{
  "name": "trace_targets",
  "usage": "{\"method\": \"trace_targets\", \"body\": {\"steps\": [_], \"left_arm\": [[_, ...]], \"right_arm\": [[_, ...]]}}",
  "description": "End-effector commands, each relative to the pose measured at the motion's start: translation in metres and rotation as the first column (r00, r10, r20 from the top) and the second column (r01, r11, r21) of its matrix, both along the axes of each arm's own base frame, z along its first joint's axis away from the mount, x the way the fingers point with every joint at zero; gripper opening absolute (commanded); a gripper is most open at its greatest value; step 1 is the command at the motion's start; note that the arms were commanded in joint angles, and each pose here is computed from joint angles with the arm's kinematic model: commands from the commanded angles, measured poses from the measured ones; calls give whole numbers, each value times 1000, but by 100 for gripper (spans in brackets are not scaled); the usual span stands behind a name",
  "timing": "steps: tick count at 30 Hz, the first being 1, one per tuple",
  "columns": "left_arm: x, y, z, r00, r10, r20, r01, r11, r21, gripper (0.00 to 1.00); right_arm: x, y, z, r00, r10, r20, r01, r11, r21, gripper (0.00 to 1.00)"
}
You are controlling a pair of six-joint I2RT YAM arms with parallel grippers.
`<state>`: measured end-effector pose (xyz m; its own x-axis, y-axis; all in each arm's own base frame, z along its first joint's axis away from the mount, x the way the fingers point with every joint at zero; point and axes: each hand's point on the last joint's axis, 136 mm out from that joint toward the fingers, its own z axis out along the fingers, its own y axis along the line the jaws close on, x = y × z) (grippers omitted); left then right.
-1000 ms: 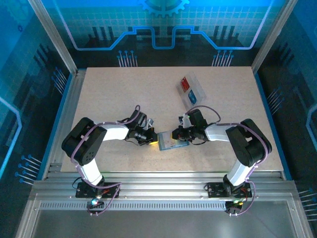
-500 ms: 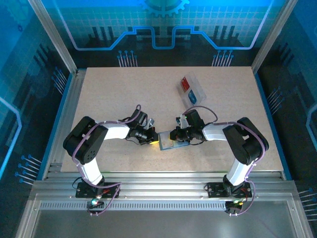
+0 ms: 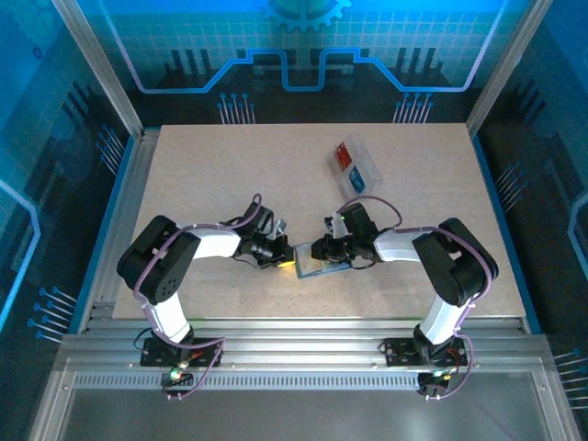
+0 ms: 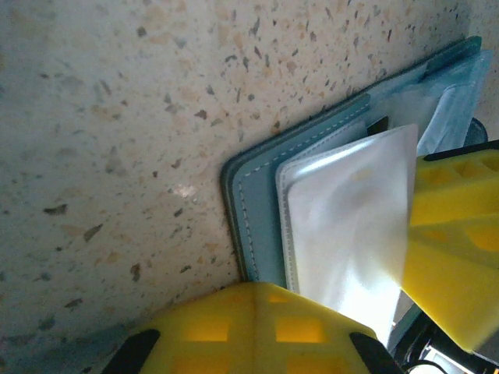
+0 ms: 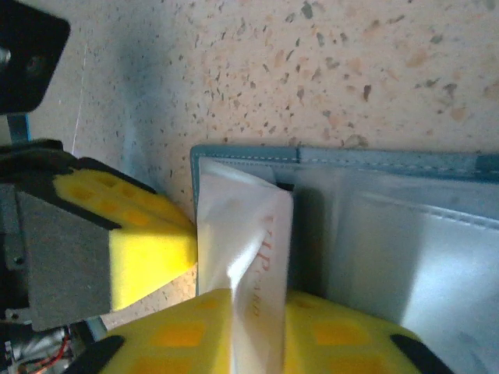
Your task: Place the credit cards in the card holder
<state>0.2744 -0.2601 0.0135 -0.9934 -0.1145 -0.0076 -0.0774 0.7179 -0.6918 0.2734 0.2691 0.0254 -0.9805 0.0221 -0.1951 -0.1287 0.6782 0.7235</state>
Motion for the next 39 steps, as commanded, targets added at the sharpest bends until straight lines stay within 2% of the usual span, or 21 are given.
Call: {"method": "trace_targets", "body": {"steps": [1,14,23,28,31,33,39], "left_arm": [[-6,0,-16,999,-3,-38,5,999,50,5],[-6,0,-16,999,-3,-41,5,999,50,5],[-7,0,-18,999,-3,-45,5,999,52,5],[-6,0,-17,999,-3,-45,5,999,52,5],[-6,0,-17,999,-4,-44,7,999,54,5],[-6,0,-17,999,-3,-42,5,999,54,5],[-6,0,-16,999,-5,-40,7,999,54,5]], "right_arm": [[-15,-6,-13,999,9,-43,-12,998,-70,31],[-13,-14,-3,1000,-14,-24,10,992,-126,51],[-13,-19,6,1000,0,15,3,974,-224,54],[-11,-29,22,997,10,81,16,949,-313,54],[-9,-34,38,989,28,145,27,929,-368,58],[-6,-45,40,983,38,178,45,899,-436,56],[19,-63,44,973,84,215,64,797,-600,36]]}}
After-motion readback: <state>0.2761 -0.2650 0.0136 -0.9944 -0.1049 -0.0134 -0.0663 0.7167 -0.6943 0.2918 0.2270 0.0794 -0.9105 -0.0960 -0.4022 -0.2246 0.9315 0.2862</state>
